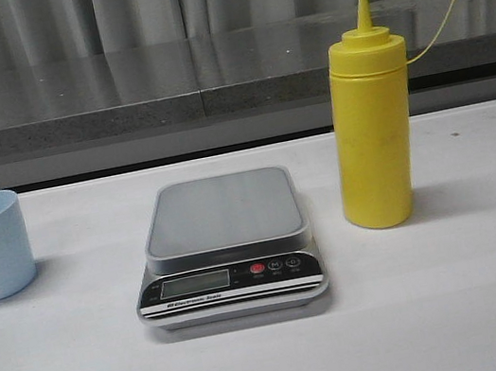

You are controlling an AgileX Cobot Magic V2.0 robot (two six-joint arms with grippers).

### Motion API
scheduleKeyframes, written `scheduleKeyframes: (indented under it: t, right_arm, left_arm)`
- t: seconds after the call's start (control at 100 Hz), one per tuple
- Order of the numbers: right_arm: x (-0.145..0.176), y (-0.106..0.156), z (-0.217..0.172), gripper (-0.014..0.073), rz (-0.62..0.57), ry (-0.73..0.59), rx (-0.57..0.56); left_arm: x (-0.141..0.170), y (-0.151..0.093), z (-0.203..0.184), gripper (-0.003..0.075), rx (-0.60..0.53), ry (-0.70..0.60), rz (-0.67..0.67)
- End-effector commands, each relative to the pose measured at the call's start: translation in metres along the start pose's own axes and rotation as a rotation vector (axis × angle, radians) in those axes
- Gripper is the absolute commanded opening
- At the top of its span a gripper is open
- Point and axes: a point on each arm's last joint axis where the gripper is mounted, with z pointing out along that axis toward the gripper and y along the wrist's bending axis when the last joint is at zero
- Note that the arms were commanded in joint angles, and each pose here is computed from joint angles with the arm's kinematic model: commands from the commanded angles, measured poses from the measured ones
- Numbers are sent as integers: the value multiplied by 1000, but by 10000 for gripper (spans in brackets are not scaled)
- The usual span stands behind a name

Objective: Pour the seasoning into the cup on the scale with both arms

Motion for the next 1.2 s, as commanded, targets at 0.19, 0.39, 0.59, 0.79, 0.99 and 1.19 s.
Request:
scheduleKeyframes:
  t: [0.19,0.39,0.59,0.79,0.99,1.19]
  right_arm:
    - [-14,2,-3,-68,-9,-121,-15]
    - [-14,2,-3,-68,-9,-121,-15]
    - [-14,2,-3,-68,-9,-121,-15]
    - [-14,2,-3,-68,-9,-121,-15]
    - [-14,2,-3,-68,-9,-121,-15]
    - [-14,2,-3,-68,-9,-121,-15]
  left_arm:
    - [6,0,-2,-20,5,-65,-11]
    - [6,0,-2,-20,5,-65,-11]
    - [6,0,-2,-20,5,-65,-11]
    - [6,0,-2,-20,5,-65,-2]
    - [5,0,-2,-20,6,-75,-2]
    - [1,0,-1,-20,-2,-5,-54]
